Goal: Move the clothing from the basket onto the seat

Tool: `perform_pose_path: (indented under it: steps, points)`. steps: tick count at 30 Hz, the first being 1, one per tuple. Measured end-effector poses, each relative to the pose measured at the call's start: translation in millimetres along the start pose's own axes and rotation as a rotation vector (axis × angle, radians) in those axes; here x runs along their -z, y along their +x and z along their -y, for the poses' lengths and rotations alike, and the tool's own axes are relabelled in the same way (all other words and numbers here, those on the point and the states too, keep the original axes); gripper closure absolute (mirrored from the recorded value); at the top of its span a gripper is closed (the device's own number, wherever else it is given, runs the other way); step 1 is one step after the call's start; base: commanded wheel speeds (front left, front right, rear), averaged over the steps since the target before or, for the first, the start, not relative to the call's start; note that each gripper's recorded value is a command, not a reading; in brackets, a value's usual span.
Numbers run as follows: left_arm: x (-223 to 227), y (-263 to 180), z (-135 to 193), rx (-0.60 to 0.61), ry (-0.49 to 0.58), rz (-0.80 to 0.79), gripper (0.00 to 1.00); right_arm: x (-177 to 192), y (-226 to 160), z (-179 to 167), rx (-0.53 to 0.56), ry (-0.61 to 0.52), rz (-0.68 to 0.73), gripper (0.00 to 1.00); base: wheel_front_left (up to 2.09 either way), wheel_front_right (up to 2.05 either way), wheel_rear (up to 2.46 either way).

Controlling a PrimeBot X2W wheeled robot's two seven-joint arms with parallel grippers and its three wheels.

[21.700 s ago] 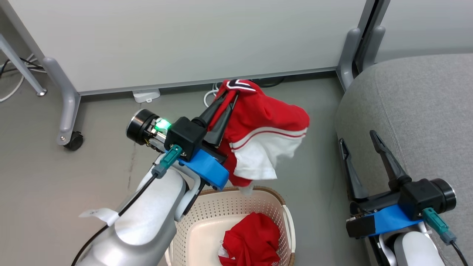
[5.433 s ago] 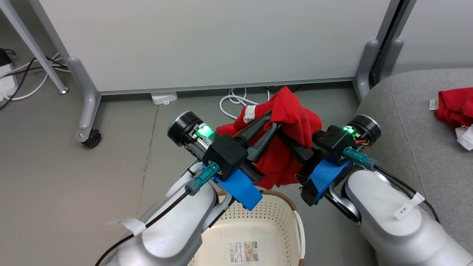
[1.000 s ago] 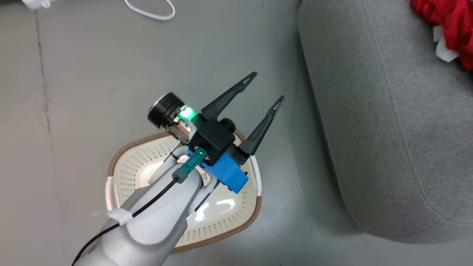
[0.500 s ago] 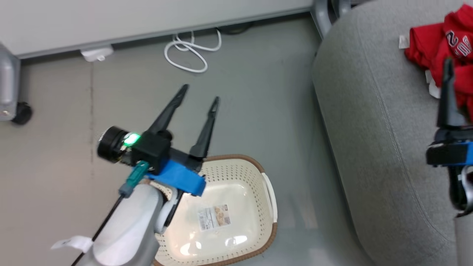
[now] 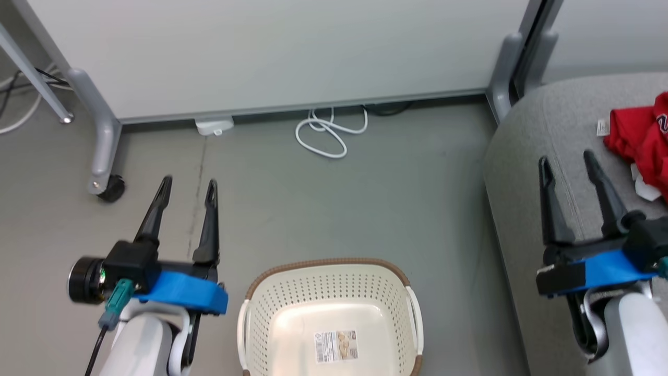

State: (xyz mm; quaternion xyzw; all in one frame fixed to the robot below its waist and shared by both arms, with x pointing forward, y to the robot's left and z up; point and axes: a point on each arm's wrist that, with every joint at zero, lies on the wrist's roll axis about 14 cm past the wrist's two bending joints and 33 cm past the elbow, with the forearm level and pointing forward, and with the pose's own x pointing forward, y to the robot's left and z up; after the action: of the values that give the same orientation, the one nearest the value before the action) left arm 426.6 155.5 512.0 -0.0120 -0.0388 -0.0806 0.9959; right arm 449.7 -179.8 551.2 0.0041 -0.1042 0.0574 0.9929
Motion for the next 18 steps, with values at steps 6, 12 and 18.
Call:
perform_pose_path:
  steps: [6, 12, 18]
  points:
    - [-0.5, -33.2, -18.7, -0.081, 0.004, -0.006, 0.0, 0.9, -23.0, -9.6, -0.008, 0.017, -0.018, 0.0, 0.0, 0.0, 0.0]
    - [-2.2, -47.2, -18.2, -0.099, -0.002, 0.0, 0.0, 8.4, -44.1, -6.0, 0.015, 0.025, -0.052, 0.0, 0.0, 0.0, 0.0]
    - [-1.7, -58.1, -15.7, -0.107, -0.008, 0.001, 0.0, 16.2, -66.7, -4.5, 0.036, 0.03, -0.086, 0.0, 0.0, 0.0, 0.0]
